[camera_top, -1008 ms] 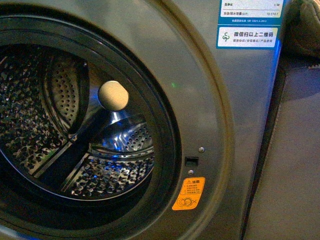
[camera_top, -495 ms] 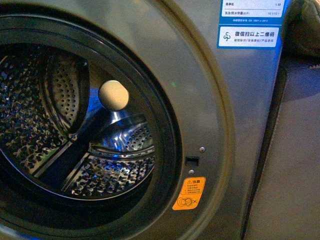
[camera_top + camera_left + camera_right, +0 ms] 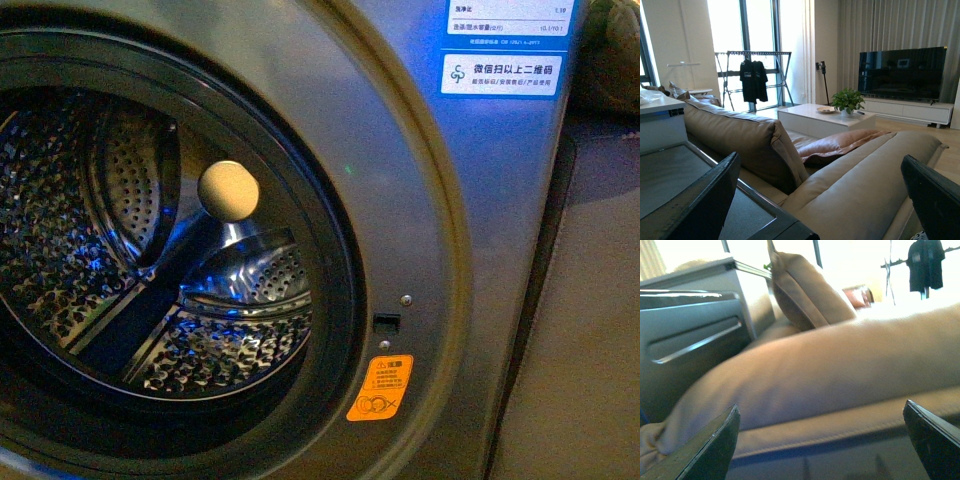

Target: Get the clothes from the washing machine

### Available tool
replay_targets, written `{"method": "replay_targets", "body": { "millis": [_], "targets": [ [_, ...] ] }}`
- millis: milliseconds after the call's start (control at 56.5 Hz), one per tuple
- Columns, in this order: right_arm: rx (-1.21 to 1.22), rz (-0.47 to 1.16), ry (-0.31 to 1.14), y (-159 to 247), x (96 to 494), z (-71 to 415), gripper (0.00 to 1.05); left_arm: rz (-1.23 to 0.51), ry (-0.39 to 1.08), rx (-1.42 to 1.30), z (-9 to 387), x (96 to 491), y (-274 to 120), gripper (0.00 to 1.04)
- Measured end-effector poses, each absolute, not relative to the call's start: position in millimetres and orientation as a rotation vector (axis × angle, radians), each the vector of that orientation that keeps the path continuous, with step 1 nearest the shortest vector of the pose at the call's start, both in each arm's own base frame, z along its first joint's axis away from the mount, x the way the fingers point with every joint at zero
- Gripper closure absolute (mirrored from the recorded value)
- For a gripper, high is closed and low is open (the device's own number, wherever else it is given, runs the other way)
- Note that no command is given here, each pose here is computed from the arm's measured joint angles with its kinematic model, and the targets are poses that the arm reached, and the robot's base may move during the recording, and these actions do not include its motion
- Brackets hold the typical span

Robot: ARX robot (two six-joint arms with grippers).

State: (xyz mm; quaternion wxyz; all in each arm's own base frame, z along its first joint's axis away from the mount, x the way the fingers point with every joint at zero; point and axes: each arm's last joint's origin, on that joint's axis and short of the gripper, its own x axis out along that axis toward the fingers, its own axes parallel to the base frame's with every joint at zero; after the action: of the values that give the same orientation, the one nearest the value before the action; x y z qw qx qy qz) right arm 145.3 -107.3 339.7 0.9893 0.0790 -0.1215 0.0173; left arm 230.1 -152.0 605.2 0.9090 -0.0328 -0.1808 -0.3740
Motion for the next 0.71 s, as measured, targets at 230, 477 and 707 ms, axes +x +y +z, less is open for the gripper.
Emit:
{"method": "replay_targets", "body": {
  "millis": [230, 477, 707],
  "targets": [
    [-0.015, 0.06, -0.504, -28.4, 127.7, 313.6, 0.07, -0.772, -0.373, -0.068, 605.2, 230.1, -152.0, 0.07],
    [0.071, 0.072, -0.215, 6.0, 138.2, 210.7, 0.15, -0.771, -0.373, -0.068, 605.3, 230.1, -152.0, 0.07],
    [0.014, 0.003, 0.006, 0.3, 127.4, 189.7, 0.54, -0.772, -0.375, -0.068, 605.6, 229.7, -151.7, 0.07]
  ]
}}
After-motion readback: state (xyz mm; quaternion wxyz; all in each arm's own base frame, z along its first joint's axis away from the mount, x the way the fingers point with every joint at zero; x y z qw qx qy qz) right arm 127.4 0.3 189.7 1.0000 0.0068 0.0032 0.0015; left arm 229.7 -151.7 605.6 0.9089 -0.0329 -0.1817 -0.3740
